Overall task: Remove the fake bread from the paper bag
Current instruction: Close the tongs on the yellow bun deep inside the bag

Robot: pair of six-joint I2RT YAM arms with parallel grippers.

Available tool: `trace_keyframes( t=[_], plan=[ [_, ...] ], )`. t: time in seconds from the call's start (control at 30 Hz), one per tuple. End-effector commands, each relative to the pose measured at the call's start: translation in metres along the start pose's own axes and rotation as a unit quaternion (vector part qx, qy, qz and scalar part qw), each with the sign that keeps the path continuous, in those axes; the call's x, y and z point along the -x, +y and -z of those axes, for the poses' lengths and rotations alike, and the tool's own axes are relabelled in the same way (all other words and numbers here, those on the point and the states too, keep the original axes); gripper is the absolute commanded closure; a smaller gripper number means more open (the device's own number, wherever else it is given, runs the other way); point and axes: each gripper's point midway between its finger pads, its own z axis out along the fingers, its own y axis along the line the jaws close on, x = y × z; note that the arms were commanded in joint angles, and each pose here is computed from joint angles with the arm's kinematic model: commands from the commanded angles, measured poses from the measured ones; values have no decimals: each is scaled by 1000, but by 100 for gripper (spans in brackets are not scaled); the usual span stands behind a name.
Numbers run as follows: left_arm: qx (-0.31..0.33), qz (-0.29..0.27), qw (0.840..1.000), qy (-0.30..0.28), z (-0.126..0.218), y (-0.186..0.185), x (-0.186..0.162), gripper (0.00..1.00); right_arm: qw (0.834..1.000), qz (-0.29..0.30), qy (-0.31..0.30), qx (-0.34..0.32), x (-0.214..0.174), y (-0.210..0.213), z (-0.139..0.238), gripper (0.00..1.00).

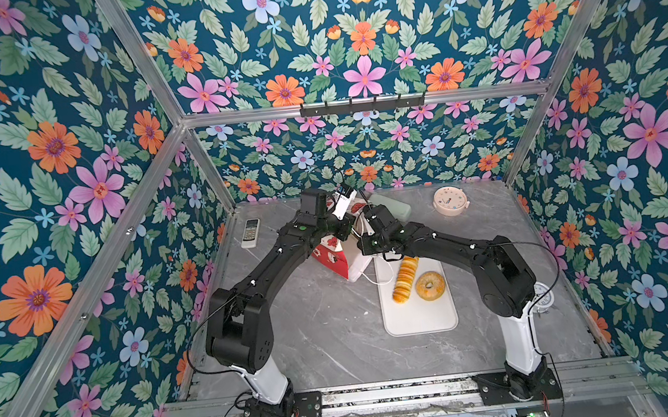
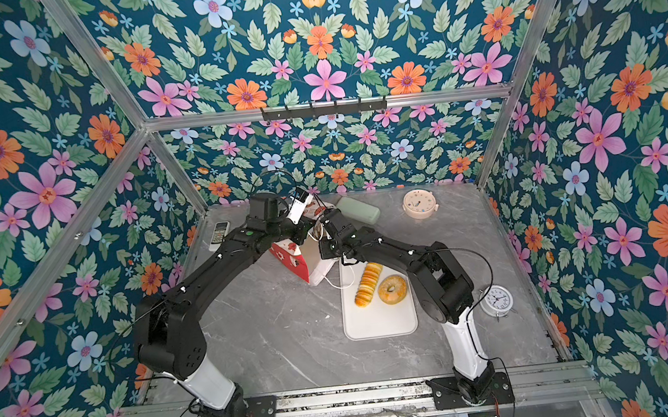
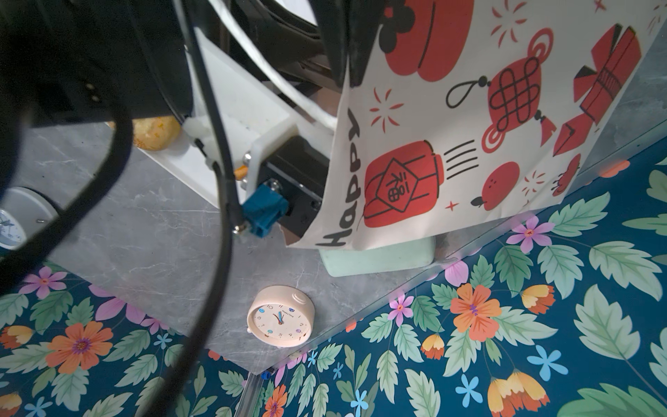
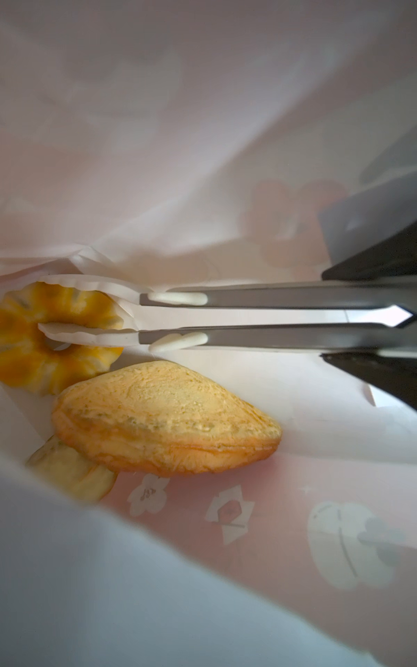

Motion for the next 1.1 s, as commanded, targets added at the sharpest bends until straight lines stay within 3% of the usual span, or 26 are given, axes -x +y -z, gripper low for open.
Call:
trace_keyframes(
  t=[0.0,0.43,1.07],
  plan=[
    [10,0,1000,-10,1,3,6,100,1000,-6,-12,14,10,9,13,79],
    [86,24,996,-25,-10,35,12,100,998,-4,60,3,-5,12,59,79],
    [96,25,995,-32,-19,41,8,100,995,-13,96,9,-34,10,155,81]
  ],
)
